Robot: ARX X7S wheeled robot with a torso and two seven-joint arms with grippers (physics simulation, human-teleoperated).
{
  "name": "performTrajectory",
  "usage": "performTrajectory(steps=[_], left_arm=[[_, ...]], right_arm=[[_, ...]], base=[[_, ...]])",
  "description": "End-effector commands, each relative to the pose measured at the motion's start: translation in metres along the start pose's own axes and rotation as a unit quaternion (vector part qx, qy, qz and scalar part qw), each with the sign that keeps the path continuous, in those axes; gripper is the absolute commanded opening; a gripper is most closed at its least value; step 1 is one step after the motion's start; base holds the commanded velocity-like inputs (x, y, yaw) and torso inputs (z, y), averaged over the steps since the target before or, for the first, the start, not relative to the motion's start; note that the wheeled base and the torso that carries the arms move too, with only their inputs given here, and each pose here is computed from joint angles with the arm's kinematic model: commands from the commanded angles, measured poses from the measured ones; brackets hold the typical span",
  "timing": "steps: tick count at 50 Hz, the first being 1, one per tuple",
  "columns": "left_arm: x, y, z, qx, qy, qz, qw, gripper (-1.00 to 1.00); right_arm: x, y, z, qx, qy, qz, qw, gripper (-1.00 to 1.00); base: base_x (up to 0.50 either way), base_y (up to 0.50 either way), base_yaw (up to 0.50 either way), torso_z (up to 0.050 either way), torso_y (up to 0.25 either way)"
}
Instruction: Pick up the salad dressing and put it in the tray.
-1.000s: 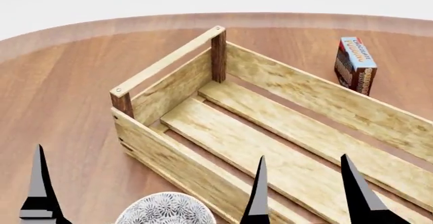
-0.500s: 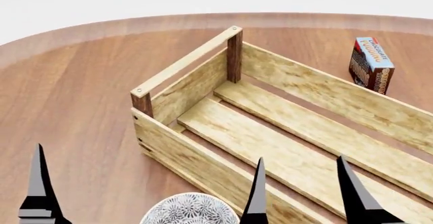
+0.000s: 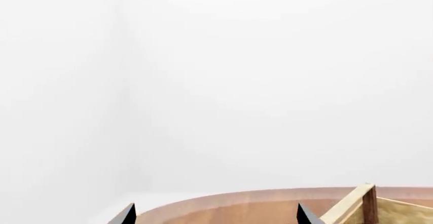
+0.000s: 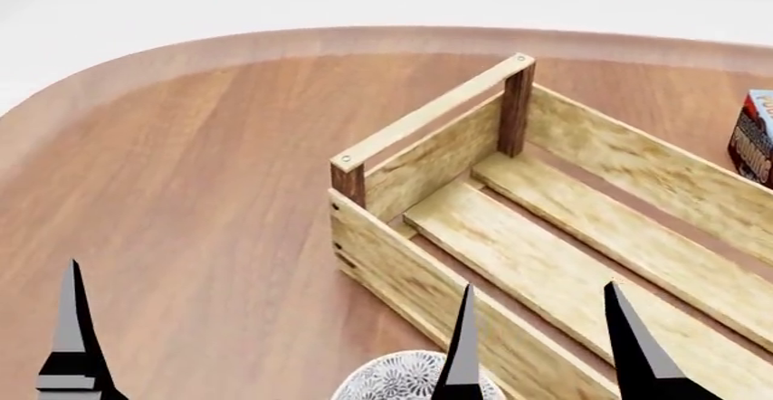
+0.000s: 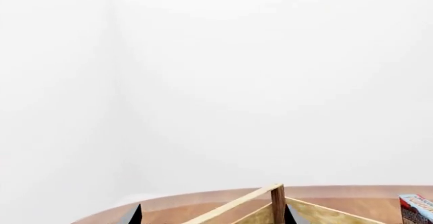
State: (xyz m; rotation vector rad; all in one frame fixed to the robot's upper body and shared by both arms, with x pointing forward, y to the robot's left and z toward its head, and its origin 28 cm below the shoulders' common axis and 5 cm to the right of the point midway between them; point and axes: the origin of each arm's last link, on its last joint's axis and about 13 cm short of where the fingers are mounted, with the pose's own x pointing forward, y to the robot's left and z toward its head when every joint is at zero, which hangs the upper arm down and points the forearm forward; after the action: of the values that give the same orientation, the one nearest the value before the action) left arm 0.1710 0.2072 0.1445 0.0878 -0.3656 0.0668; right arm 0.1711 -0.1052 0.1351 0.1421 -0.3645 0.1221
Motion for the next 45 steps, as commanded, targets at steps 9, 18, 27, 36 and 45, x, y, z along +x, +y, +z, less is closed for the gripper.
performTrajectory(steps=[9,18,27,36,45], left_arm=[[0.0014,0.0019,0.0,0.004,-0.001,0.004,1.0,1.0],[0.0014,0.0021,0.0002,0.002,0.0,0.004,1.0,1.0],[0.0014,0.0021,-0.0003,0.003,0.0,0.005,1.0,1.0],[0.002,0.0021,-0.0008,0.002,0.001,0.005,1.0,1.0],[0.0021,0.0021,0.0002,0.002,0.0,0.004,1.0,1.0]], right_arm=[[0.0006,-0.002,0.0,-0.011,-0.009,-0.005,1.0,1.0],[0.0001,-0.0016,0.0001,-0.013,-0.01,-0.003,1.0,1.0],[0.0001,-0.0016,-0.0004,-0.014,-0.01,0.0,1.0,1.0],[0.0001,-0.0018,0.0002,-0.015,-0.011,0.001,1.0,1.0],[0.0,-0.0012,0.0012,-0.016,-0.012,0.004,1.0,1.0]], base=[[0.0,0.0,0.5,0.0,0.0],[0.0,0.0,0.5,0.0,0.0],[0.0,0.0,0.5,0.0,0.0],[0.0,0.0,0.5,0.0,0.0],[0.0,0.0,0.5,0.0,0.0]])
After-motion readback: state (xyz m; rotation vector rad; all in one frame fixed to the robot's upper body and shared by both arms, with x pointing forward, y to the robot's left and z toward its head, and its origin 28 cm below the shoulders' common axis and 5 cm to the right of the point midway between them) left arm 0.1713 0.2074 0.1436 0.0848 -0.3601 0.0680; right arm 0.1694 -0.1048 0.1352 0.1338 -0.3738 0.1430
